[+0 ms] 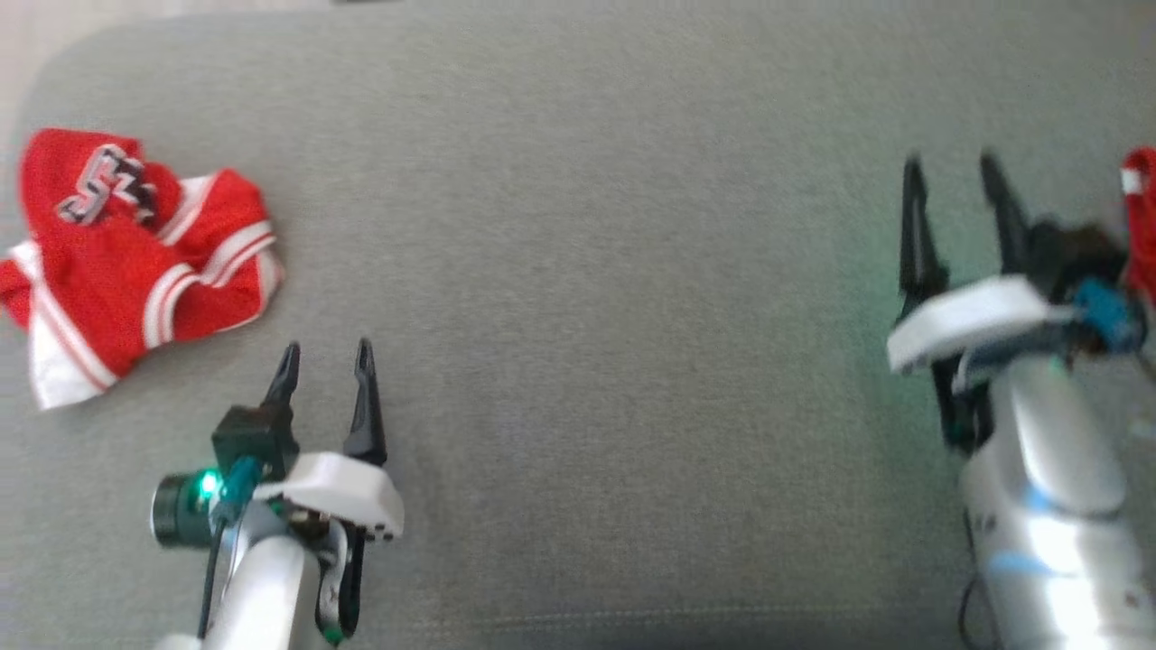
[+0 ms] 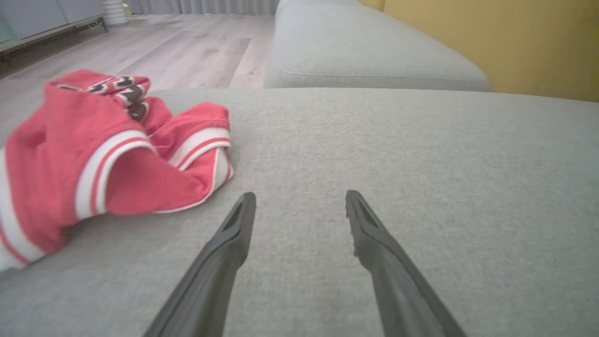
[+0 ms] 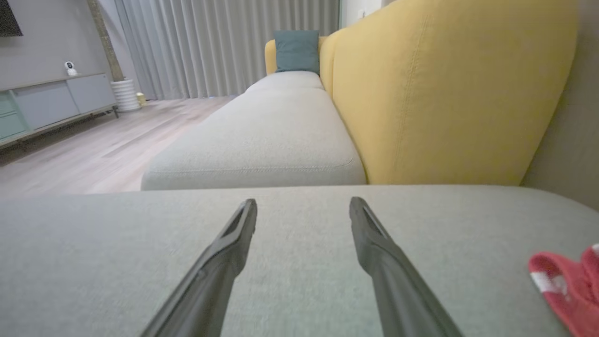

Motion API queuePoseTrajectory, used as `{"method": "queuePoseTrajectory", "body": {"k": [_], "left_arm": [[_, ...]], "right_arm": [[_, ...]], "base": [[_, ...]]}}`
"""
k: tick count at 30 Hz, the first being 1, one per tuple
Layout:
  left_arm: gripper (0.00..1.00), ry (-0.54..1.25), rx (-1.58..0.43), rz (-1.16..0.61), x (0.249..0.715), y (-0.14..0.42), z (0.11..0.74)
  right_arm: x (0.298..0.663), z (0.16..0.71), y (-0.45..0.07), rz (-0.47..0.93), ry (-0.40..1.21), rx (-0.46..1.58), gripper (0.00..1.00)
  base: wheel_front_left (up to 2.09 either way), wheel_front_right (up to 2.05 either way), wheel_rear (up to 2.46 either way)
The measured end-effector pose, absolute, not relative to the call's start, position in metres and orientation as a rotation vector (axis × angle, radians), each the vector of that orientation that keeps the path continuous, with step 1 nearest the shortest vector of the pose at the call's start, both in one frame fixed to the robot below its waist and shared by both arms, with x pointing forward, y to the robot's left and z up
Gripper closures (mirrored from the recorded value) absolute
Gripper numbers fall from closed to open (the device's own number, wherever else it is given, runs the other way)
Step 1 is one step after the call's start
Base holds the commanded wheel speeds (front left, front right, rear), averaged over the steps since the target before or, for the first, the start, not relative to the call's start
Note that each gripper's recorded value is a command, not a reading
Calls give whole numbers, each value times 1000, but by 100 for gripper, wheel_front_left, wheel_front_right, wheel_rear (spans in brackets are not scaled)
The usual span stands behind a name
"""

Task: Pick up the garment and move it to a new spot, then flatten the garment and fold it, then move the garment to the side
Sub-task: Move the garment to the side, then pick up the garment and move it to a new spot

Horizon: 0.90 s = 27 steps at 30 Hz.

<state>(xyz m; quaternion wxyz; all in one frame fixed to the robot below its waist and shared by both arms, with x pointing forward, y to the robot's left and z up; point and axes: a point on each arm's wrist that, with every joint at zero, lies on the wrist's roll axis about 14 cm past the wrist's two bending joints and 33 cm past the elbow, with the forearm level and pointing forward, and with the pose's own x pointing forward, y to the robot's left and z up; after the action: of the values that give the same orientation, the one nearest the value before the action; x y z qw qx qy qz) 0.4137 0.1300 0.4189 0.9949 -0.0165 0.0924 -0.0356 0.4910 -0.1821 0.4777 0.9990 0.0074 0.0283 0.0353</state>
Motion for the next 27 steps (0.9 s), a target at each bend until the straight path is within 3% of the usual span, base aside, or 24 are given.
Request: {"method": "queuePoseTrajectory", "body": {"k": [10,27], "left_arm": [[0,175,-28,37,382,163,428],[0,166,-39,112,355,183,432]], "right_arm": [[453,457,-137,175,117,94,0],[418,452,-140,165,138,117,0]], "base": [[0,0,0],[0,0,0]]}}
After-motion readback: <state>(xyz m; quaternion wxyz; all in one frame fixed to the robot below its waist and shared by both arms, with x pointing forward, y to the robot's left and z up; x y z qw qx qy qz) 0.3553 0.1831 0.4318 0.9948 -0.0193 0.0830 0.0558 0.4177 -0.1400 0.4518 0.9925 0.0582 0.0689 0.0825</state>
